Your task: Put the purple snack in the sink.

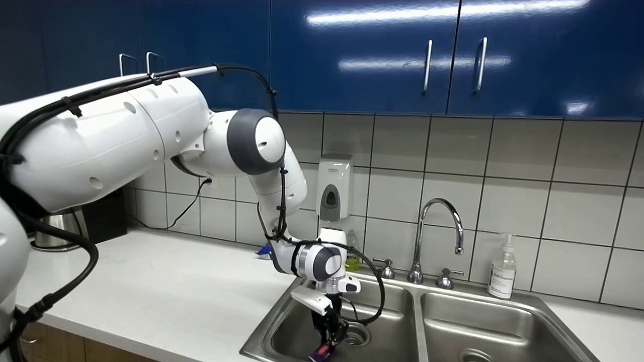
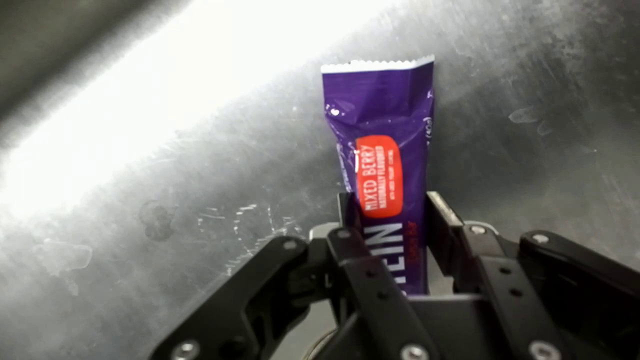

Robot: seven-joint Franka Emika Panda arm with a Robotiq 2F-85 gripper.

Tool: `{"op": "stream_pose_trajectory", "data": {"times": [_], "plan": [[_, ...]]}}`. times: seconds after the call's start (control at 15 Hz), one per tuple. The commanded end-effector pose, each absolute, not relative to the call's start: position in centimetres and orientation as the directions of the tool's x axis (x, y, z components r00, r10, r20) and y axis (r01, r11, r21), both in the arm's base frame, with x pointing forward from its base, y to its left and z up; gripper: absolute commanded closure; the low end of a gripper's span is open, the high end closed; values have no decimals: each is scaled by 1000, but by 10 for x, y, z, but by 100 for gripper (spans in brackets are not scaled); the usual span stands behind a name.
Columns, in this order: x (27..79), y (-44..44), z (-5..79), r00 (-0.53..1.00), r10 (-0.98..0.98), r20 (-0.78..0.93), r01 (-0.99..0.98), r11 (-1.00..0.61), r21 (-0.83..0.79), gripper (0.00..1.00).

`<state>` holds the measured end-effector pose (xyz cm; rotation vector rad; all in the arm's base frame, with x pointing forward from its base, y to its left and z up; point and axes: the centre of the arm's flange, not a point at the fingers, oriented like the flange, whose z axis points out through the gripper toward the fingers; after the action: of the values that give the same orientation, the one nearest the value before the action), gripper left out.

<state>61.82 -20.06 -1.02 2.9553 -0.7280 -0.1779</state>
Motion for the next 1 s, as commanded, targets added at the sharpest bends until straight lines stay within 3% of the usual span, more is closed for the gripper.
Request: {"op": "stream_pose_trajectory", "data": {"times": [0.0, 0.13, 0.2, 0.27, 0.6, 0.93], "plan": [[624, -201, -11, 886, -448, -118, -437, -893, 105, 88], [624, -199, -13, 887, -446, -122, -436, -894, 104, 88], [623, -197, -12, 887, -445, -124, -435, -894, 105, 38], [623, -196, -11, 889, -441, -123, -430, -897, 104, 37], [621, -188, 8, 898, -427, -107, -417, -903, 101, 1], [611, -179, 51, 903, -421, -82, -413, -905, 98, 0]]}}
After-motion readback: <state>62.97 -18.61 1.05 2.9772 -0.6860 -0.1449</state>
